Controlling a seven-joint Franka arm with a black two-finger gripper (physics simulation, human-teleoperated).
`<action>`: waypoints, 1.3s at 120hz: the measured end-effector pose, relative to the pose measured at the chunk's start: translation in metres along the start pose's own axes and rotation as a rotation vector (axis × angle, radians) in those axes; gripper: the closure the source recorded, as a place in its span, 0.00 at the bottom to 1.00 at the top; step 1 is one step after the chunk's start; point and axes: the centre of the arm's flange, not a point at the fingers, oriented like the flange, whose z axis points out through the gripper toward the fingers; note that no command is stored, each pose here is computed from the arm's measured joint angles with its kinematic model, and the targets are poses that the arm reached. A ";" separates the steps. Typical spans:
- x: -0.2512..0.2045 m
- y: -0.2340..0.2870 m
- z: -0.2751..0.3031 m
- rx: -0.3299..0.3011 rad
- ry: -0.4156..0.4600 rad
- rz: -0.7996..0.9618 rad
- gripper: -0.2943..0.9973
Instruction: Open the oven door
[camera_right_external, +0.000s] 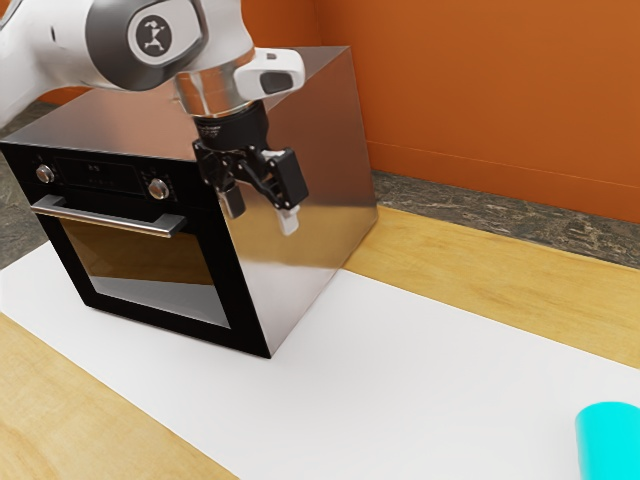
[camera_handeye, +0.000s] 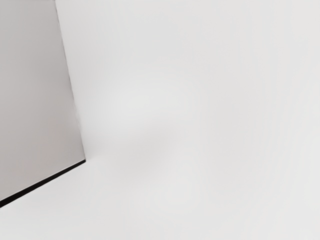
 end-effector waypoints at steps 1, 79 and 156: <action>0.000 0.000 0.000 0.000 0.000 0.000 0.23; -0.289 -0.166 -0.069 0.124 0.394 0.420 0.23; -0.181 -0.188 0.001 0.312 0.310 1.180 0.23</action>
